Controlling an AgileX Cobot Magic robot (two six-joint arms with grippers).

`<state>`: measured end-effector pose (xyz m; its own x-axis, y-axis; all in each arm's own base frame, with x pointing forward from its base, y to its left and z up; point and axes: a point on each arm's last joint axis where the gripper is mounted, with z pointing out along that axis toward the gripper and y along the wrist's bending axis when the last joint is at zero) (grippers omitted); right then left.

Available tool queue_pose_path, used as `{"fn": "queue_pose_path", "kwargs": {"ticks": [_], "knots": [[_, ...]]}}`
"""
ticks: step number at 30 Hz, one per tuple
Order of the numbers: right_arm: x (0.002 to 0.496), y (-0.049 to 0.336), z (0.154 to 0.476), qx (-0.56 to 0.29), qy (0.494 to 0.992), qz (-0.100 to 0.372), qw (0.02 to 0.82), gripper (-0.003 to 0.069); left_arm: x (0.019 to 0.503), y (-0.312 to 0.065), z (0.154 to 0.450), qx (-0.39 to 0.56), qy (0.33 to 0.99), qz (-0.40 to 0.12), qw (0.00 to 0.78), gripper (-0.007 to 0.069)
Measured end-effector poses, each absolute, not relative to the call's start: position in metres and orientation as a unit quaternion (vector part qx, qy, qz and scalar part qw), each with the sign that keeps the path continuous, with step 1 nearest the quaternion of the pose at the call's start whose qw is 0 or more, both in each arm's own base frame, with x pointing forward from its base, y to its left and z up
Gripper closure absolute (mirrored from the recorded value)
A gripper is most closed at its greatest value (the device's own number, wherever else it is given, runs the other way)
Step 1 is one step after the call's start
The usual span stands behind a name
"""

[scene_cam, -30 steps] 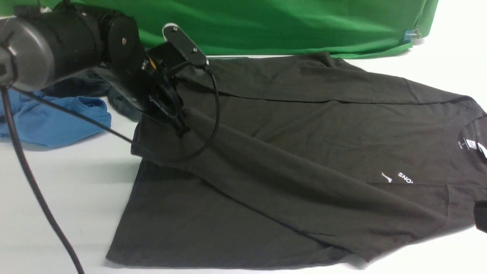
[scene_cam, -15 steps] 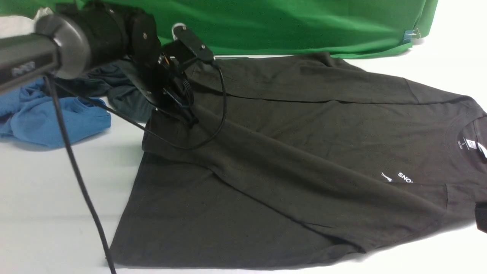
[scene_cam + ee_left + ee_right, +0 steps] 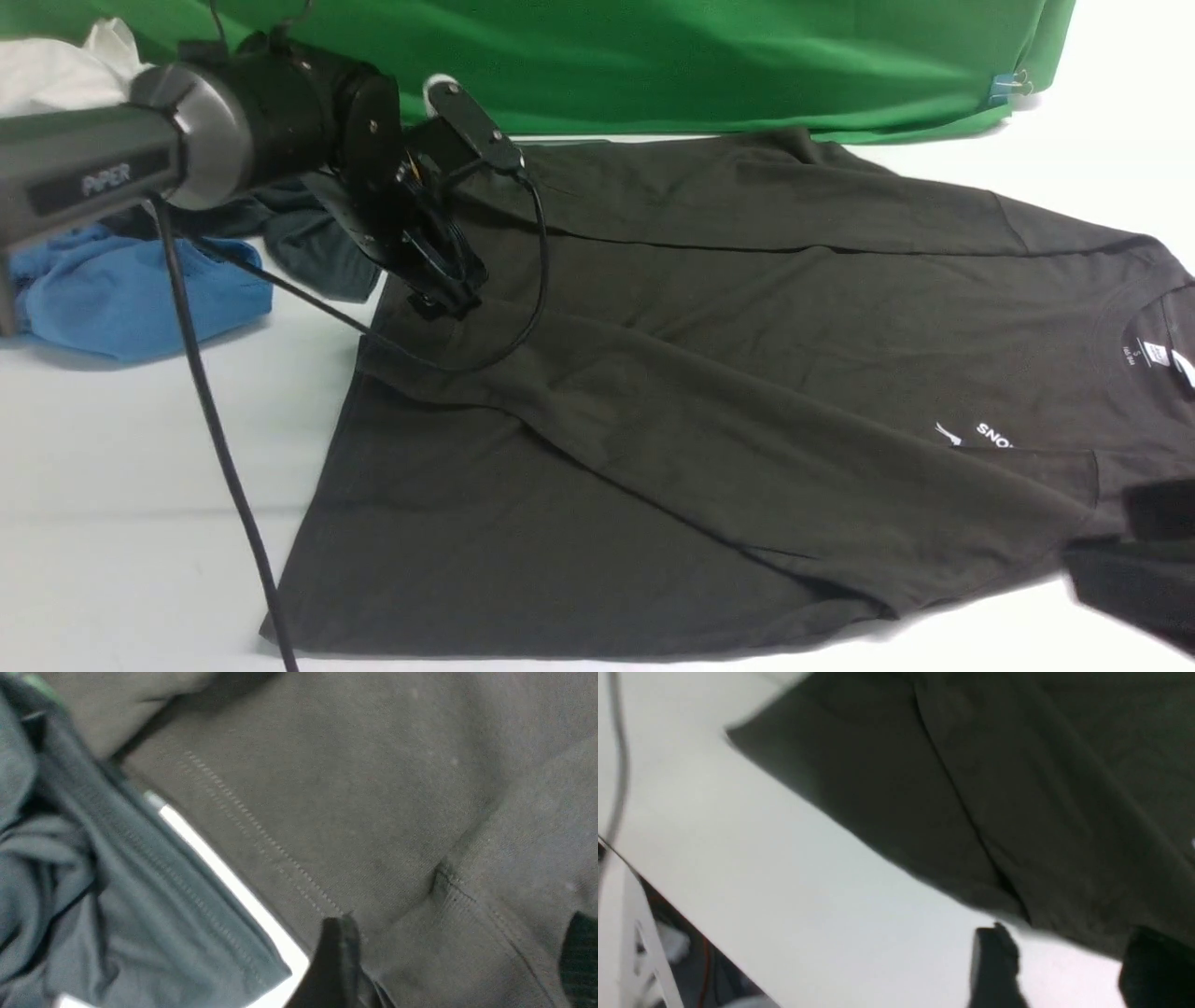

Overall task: Fold a long-sleeved shirt on a white desktop.
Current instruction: 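Fold the left side of the black T-shirt inward over its body, then grab the top left corner of the dark shirt with the left gripper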

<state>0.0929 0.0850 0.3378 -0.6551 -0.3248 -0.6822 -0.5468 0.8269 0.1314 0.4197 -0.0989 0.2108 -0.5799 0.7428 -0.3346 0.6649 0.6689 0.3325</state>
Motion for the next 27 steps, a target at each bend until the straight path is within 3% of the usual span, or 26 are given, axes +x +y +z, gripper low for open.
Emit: {"fn": "queue_pose_path", "kwargs": {"ticks": [3, 5, 8, 9, 10, 11, 14, 18, 24, 27], "knots": [[0.113, 0.104, 0.320, -0.284, 0.904, 0.128, 0.293, 0.0229, 0.408, -0.096, 0.247, 0.359, 0.893, 0.078, 0.259, 0.0049], [0.126, 0.117, 0.307, -0.317, 0.904, 0.105, 0.268, 0.0226, 0.397, -0.095, 0.271, 0.343, 0.896, 0.066, 0.275, 0.0161], [0.147, 0.131, 0.291, -0.357, 0.901, 0.058, 0.241, 0.0225, 0.376, -0.095, 0.303, 0.325, 0.901, 0.035, 0.285, 0.0447], [0.149, 0.131, 0.290, -0.359, 0.901, 0.054, 0.240, 0.0225, 0.375, -0.095, 0.305, 0.324, 0.900, 0.033, 0.289, 0.0463], [0.162, 0.134, 0.284, -0.366, 0.901, 0.025, 0.231, 0.0225, 0.360, -0.095, 0.320, 0.317, 0.901, 0.011, 0.296, 0.0544], [0.173, 0.135, 0.281, -0.363, 0.904, 0.008, 0.227, 0.0225, 0.352, -0.095, 0.326, 0.312, 0.901, -0.001, 0.301, 0.0575], [0.210, 0.130, 0.273, -0.331, 0.919, -0.023, 0.214, 0.0225, 0.319, -0.095, 0.336, 0.294, 0.900, -0.050, 0.318, 0.0607], [0.262, 0.106, 0.264, -0.289, 0.936, -0.053, 0.196, 0.0225, 0.267, -0.097, 0.313, 0.308, 0.904, -0.081, 0.286, 0.0609], [0.308, 0.077, 0.235, -0.361, 0.914, -0.087, 0.160, 0.0225, 0.200, -0.106, 0.260, 0.371, 0.906, -0.101, 0.176, 0.0609], [0.315, 0.071, 0.218, -0.372, 0.914, -0.084, 0.140, 0.0225, 0.181, -0.112, 0.251, 0.397, 0.897, -0.108, 0.162, 0.0609]]}}
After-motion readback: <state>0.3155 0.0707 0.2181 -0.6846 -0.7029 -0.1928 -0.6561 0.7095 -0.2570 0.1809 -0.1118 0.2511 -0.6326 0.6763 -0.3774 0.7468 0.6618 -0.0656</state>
